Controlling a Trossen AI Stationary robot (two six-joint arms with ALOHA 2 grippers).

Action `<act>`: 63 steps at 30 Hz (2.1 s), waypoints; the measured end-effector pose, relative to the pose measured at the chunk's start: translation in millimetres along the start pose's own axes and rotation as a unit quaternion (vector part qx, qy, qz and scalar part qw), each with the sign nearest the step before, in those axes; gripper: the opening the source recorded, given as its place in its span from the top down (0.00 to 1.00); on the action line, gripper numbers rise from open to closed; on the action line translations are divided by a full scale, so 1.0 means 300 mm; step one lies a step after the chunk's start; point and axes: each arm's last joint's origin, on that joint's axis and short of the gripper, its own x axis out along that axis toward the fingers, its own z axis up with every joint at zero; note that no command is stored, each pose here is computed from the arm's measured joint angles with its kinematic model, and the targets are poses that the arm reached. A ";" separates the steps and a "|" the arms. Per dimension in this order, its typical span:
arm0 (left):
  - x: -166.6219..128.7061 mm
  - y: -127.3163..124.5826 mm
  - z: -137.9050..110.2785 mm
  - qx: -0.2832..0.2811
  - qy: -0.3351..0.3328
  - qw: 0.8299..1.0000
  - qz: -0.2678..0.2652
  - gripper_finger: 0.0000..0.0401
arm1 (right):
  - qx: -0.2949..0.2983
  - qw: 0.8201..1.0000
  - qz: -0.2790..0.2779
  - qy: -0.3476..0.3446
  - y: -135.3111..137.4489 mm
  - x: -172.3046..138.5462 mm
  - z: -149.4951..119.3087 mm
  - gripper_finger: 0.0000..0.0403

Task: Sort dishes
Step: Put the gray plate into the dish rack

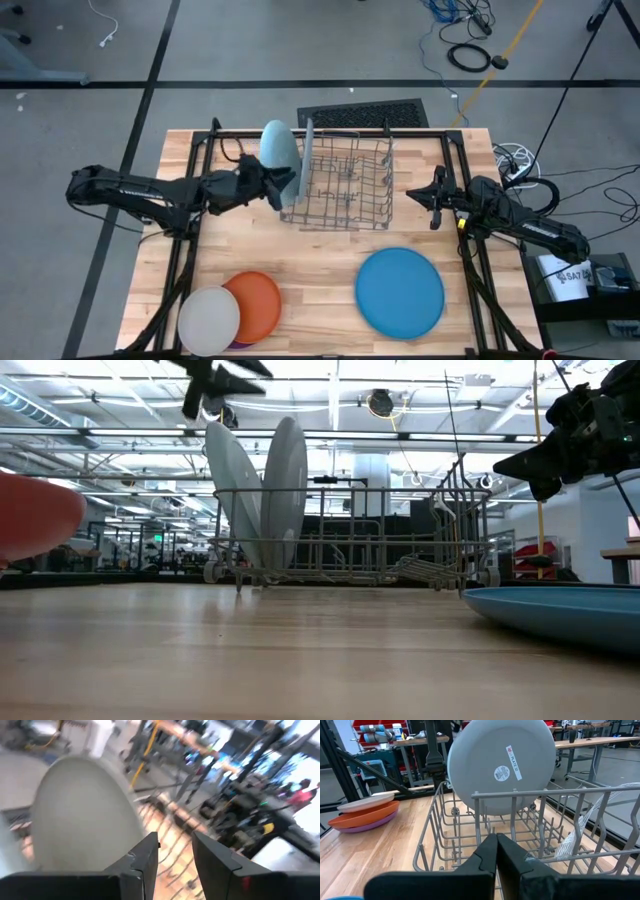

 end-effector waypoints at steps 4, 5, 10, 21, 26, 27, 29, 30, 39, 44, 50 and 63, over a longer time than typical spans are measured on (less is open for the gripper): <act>-0.033 -0.033 0.042 0.018 -0.044 0.998 -0.050 0.70 | 0.000 1.000 0.000 0.000 0.000 0.000 0.000 0.99; -0.040 -0.041 0.050 0.028 -0.052 0.996 -0.065 0.70 | 0.000 1.000 0.000 0.000 0.000 0.000 0.000 0.99; -0.055 -0.087 0.044 0.097 -0.043 0.979 -0.176 0.70 | 0.000 1.000 0.000 0.000 0.000 0.000 0.000 0.99; 0.081 -0.167 -0.033 0.117 0.001 0.967 -0.224 0.70 | 0.008 1.000 -0.001 0.000 0.000 0.000 0.000 0.99; 0.167 -0.175 -0.013 0.125 0.042 0.981 -0.143 0.70 | 0.013 1.000 -0.001 0.000 0.000 0.000 0.000 0.99; 0.178 -0.173 -0.011 0.132 0.052 0.983 -0.120 0.70 | 0.013 1.000 -0.001 0.000 0.000 0.000 0.000 0.99; 0.199 -0.170 -0.001 0.131 0.065 0.986 -0.082 0.70 | 0.013 1.000 -0.001 0.000 0.000 0.000 0.000 0.99; 0.207 -0.166 0.002 0.128 0.072 0.987 -0.067 0.70 | 0.013 1.000 -0.001 0.000 0.000 0.000 0.000 0.99; 0.228 -0.126 0.022 0.154 0.104 0.981 0.048 0.70 | 0.012 1.000 0.000 0.000 0.000 0.000 0.000 0.99; 0.228 -0.101 0.014 0.143 0.124 0.979 0.078 0.70 | 0.011 1.000 0.000 0.000 0.000 0.000 0.000 0.99; 0.213 -0.096 0.002 0.151 0.118 0.973 0.127 0.70 | 0.009 1.000 0.000 0.000 0.000 0.000 0.000 0.99; 0.137 -0.103 0.039 0.192 0.070 0.959 0.194 0.70 | 0.007 1.000 0.000 0.001 0.000 0.000 -0.001 0.99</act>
